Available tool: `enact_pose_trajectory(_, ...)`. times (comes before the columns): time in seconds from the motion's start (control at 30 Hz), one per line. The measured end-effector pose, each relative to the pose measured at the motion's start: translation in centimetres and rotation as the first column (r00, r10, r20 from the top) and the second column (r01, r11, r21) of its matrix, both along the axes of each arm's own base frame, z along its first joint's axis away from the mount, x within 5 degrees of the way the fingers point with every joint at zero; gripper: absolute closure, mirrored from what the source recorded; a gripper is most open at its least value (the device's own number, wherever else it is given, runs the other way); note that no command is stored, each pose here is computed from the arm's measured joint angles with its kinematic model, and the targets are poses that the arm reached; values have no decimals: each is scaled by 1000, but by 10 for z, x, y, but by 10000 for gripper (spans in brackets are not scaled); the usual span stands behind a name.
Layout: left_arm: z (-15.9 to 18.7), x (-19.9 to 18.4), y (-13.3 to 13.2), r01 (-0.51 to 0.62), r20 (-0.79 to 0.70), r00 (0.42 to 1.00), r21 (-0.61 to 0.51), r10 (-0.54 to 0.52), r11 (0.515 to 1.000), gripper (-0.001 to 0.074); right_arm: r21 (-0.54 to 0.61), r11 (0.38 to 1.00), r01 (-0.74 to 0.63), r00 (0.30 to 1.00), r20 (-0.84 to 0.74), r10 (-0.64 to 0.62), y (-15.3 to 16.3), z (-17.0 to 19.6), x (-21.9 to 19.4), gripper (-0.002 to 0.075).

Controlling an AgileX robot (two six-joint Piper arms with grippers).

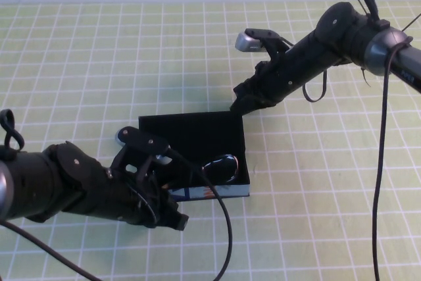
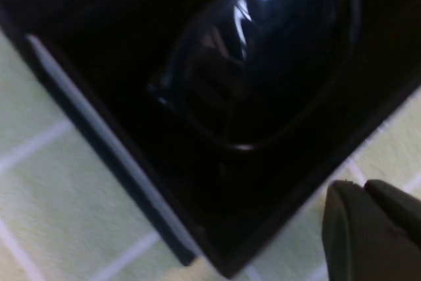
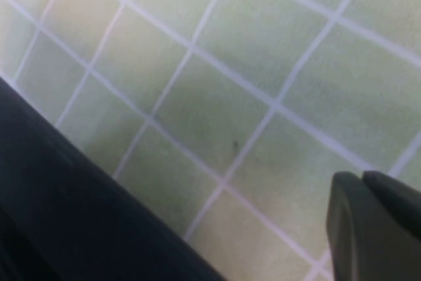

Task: Return glasses to glasses case
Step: Close the glasses case

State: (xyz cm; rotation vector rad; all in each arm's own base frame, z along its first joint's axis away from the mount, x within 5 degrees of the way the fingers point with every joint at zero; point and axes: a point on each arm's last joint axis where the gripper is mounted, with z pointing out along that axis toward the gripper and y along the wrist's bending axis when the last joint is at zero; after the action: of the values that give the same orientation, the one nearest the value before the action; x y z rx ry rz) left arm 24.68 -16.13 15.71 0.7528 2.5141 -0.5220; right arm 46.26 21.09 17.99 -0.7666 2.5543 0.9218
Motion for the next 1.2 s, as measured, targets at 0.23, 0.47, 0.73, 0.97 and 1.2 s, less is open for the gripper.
enact_pose_trajectory(0.23,1,3,1,-28,25,999,3,28,1000,738,103,990,-99,995,-20,102,8,2,-7,742)
enact_pose_trajectory(0.47,1,4,1,-39,30,999,0,39,999,738,162,974,-158,985,-46,167,12,6,-14,742)
enact_pose_trajectory(0.73,1,5,2,-7,58,998,19,6,1000,738,123,968,-216,976,-6,219,26,22,-26,742)
enact_pose_trajectory(0.97,1,6,2,18,92,996,40,-21,999,738,51,971,-232,972,-30,233,32,31,-41,742)
enact_pose_trajectory(1.2,1,6,3,37,106,993,60,-43,997,738,-6,956,-294,954,-69,293,49,21,-62,742)
